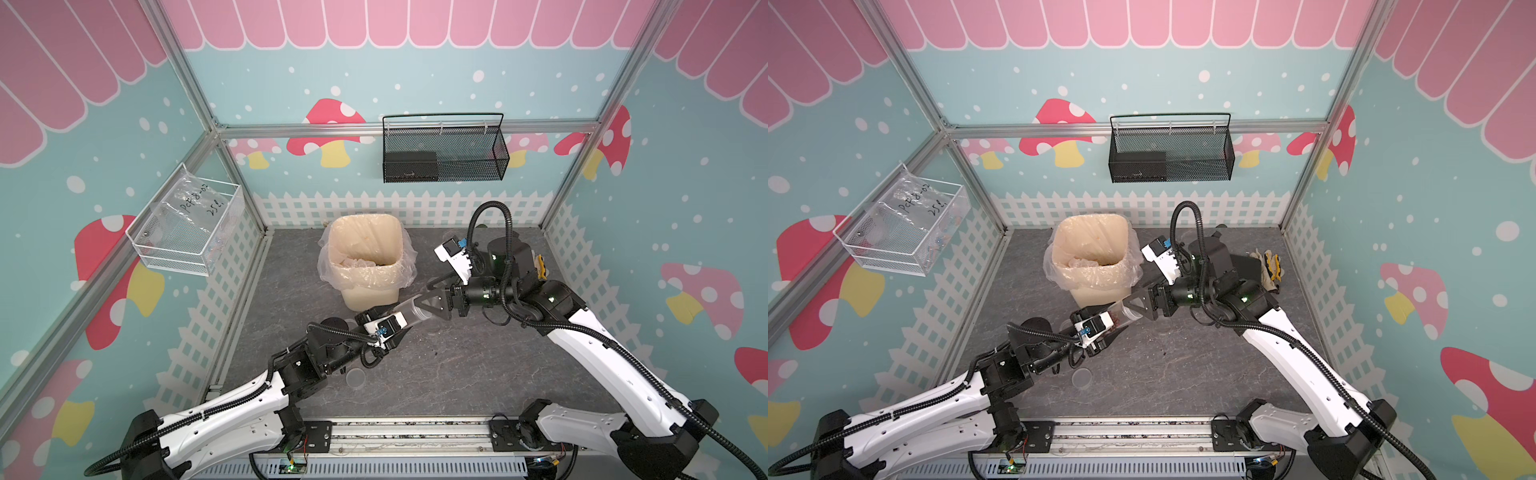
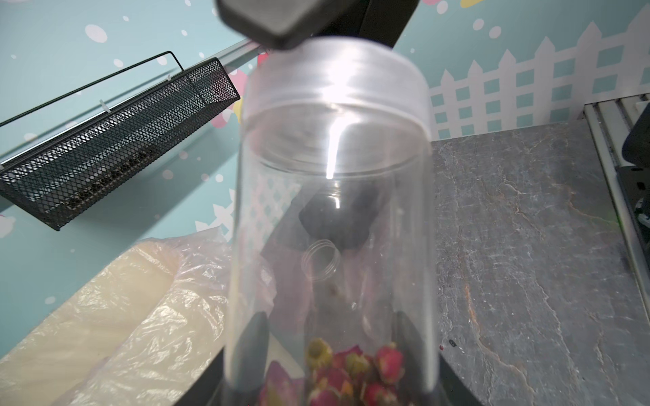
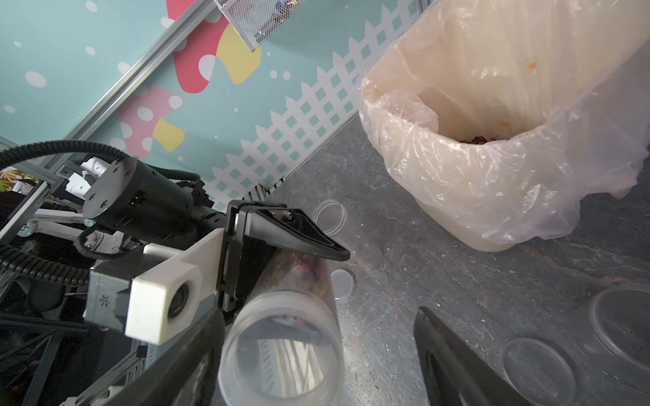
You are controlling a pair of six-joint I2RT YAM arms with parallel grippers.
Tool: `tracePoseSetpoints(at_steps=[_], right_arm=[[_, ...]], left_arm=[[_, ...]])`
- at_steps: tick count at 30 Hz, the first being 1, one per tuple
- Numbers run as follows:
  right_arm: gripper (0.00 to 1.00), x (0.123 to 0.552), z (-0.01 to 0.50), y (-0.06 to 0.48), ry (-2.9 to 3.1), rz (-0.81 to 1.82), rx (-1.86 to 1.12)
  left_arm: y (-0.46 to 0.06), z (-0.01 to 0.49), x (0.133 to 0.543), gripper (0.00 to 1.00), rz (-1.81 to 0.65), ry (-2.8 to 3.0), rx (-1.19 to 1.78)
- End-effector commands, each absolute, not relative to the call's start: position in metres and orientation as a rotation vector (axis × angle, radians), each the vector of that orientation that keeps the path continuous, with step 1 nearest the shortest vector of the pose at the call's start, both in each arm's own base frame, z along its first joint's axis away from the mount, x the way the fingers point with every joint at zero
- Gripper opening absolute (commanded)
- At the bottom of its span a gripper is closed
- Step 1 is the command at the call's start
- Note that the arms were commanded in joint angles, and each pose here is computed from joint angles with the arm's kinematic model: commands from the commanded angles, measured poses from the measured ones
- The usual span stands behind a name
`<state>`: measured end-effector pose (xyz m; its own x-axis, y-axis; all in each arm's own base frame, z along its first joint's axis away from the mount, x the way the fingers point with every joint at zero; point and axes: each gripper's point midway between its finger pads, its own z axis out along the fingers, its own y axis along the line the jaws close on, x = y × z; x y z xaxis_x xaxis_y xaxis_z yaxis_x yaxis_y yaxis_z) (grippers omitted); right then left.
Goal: Empty the moldy dried flower tea in the jars
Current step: Unscrew the lid from the jar.
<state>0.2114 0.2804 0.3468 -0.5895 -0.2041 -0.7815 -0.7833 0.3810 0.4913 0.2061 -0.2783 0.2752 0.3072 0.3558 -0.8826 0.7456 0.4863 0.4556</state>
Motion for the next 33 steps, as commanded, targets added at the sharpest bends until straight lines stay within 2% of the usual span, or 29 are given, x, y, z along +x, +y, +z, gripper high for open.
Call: tracePoseSetpoints(at_steps=[1, 9, 19, 21, 28, 33], right_arm=[[0.85, 0.198, 0.339, 0.279, 2.045, 1.226, -0.896], [0.84, 0.193, 0.332, 0.281, 2.044, 1.232, -0.946], [0.64, 0.185, 0.329, 0.29, 2.01, 1.263, -1.033], [0.57, 0.184, 0.327, 0.292, 2.002, 1.264, -1.058], [0.22, 0.181, 0.329, 0.293, 1.832, 1.176, -1.246], [0.15, 0.189, 0.328, 0.29, 1.608, 0.945, -1.434]], left_arm=[[-0.275, 0.291, 0.207, 0.11, -0.303, 1.235, 1.078], [-0.275, 0.289, 0.207, 0.1, -0.302, 1.249, 1.083], [-0.278, 0.286, 0.207, 0.07, -0.324, 1.273, 1.099], [-0.279, 0.286, 0.207, 0.06, -0.333, 1.283, 1.097], [-0.286, 0.287, 0.195, 0.0, -0.469, 1.34, 1.111], [-0.301, 0.29, 0.171, 0.0, -0.719, 1.397, 1.174]])
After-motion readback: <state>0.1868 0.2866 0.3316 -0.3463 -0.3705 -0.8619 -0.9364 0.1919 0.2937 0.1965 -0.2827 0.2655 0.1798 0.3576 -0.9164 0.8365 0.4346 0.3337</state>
